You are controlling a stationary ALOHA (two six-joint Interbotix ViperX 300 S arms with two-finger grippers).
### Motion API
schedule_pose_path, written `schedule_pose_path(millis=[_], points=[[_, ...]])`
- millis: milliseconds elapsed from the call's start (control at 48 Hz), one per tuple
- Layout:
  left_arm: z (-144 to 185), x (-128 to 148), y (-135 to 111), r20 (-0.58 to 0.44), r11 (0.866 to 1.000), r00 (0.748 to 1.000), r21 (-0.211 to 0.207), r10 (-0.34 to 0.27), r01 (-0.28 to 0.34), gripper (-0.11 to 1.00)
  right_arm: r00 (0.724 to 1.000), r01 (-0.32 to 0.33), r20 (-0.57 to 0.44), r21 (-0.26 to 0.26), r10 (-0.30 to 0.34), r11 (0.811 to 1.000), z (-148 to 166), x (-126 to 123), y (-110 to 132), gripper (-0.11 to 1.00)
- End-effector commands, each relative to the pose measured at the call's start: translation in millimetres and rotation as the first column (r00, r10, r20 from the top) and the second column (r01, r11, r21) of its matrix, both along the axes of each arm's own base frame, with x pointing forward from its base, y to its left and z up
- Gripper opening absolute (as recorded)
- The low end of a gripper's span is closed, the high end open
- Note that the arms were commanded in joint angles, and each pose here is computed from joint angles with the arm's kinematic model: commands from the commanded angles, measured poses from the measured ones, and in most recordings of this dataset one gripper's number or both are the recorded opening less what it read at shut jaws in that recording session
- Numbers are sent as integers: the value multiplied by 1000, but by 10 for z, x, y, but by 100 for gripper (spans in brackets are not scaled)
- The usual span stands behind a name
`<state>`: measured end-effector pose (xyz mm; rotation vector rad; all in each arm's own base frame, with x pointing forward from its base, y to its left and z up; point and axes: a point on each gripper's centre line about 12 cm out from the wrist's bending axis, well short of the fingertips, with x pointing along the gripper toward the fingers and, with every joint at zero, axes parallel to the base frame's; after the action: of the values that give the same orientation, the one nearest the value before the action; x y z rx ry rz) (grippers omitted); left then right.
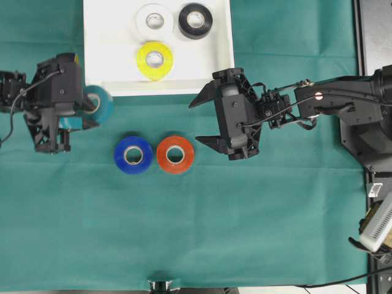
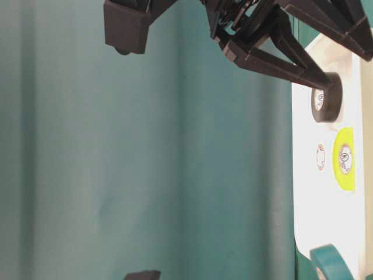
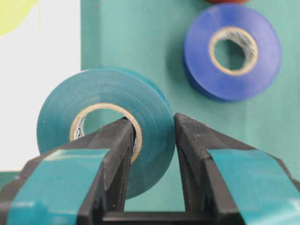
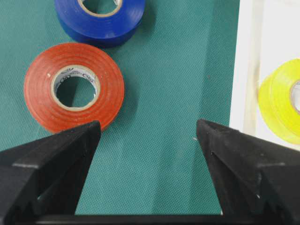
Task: Put the tape alternately from left to right into the white case.
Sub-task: 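Carry the teal roll with the left gripper into the tray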
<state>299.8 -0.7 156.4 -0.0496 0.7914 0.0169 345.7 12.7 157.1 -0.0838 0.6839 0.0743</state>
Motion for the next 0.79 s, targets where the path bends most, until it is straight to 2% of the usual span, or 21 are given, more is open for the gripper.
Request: schedule_pose_path(millis=[0,146,562,770], points=[[159,92,62,49,1000,999,22,-1,0,26,1000,-2,24,5,2,1000,63,18,9,85],[196,153,154,46,998,999,59,-8,5,26,1000,-2,24,5,2,1000,63,18,9,85],[133,243,638,11,990,997,124,70,-71,26,1000,-4,21,5,4,1000,50,6,15,85],[56,351,762,-13,986,998,153,68,-65,26,1000,-2,22,5,2,1000,55,11,10,85]])
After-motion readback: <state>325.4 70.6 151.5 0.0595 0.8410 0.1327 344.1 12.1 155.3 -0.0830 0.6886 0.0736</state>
